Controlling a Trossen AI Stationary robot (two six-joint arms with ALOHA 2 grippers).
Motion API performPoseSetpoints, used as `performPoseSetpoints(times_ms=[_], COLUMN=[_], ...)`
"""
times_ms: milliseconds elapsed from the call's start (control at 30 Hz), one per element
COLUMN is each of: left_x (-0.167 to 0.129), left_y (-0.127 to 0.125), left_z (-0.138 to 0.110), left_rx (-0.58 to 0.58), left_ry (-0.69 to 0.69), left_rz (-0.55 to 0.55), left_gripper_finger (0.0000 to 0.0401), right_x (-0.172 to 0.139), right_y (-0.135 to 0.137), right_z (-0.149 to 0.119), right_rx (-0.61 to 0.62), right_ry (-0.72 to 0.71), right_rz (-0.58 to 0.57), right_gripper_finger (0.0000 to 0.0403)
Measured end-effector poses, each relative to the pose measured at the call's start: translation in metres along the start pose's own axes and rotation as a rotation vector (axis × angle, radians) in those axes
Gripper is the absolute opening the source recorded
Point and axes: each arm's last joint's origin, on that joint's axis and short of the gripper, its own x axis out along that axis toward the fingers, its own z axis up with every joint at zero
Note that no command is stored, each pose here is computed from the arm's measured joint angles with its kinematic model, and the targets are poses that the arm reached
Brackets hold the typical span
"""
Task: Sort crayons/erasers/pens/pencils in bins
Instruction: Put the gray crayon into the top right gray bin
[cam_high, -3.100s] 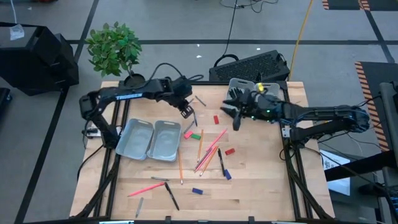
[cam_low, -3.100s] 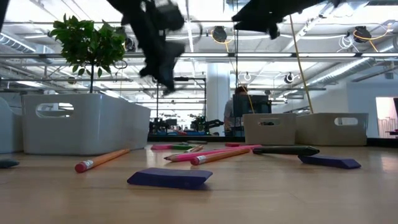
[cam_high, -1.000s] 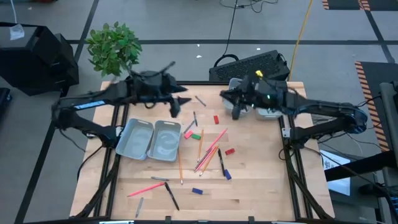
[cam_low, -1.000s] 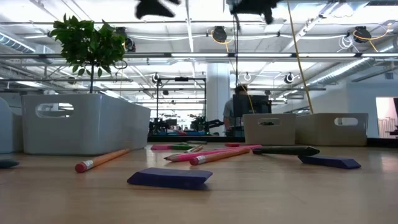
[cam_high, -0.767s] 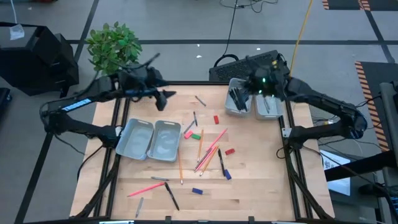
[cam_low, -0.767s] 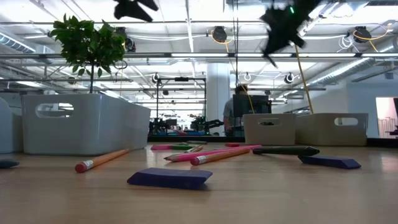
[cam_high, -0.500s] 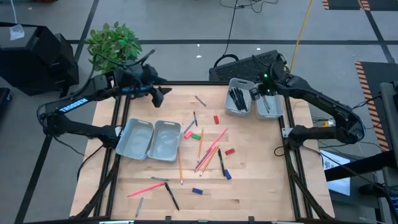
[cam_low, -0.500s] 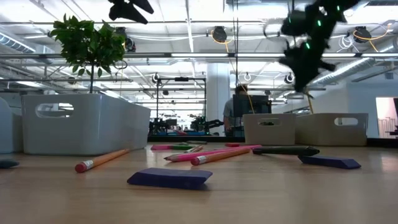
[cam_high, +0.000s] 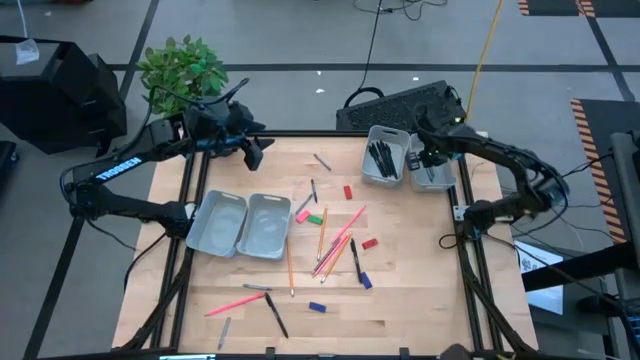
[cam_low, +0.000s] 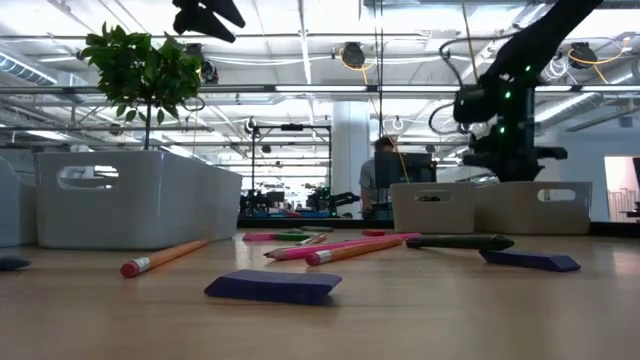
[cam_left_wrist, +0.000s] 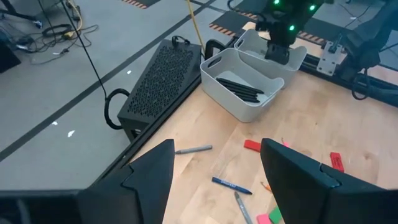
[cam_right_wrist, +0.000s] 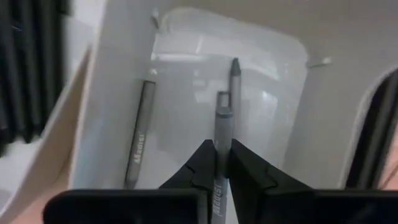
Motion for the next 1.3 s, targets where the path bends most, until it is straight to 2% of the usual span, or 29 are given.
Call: performPoseSetpoints(times_ms=[300,567,700,867,1100,1300], left_x=[0.0,0.0,0.0,0.0,0.0,-0.004], left_y=[0.0,-0.003,-0.003,-0.004,-0.004,-0.003], left_z=[-0.002,-0.004,-0.004,-0.004,-0.003,-0.004], left_rx=[-0.032,-0.03,-0.031,-0.07,-0.109,-0.125], left_ry=[0.017,0.035,0.034,0.036,0.037,0.031], left_rz=[0.002,-0.011,-0.011,-0.023,-0.031,-0.032], left_gripper_finger=[0.0244,0.0244,0.0244,0.0244,0.0244,0.0244], right_x=[0.024,0.004,-0.027,-0.087,-0.174,-0.216], right_y=[0.005,0.002,0.004,0.026,0.087,0.151], right_z=[0.003,-0.001,-0.008,-0.014,-0.013,-0.006], right_rx=[-0.007,-0.008,-0.025,-0.11,-0.271,-0.427], right_ry=[0.092,0.04,-0.073,-0.261,-0.502,-0.572], right_rz=[-0.031,0.017,0.069,0.199,0.332,0.44], right_gripper_finger=[0.0039,0.0115,0.0142,0.0134,0.0121,0.0121])
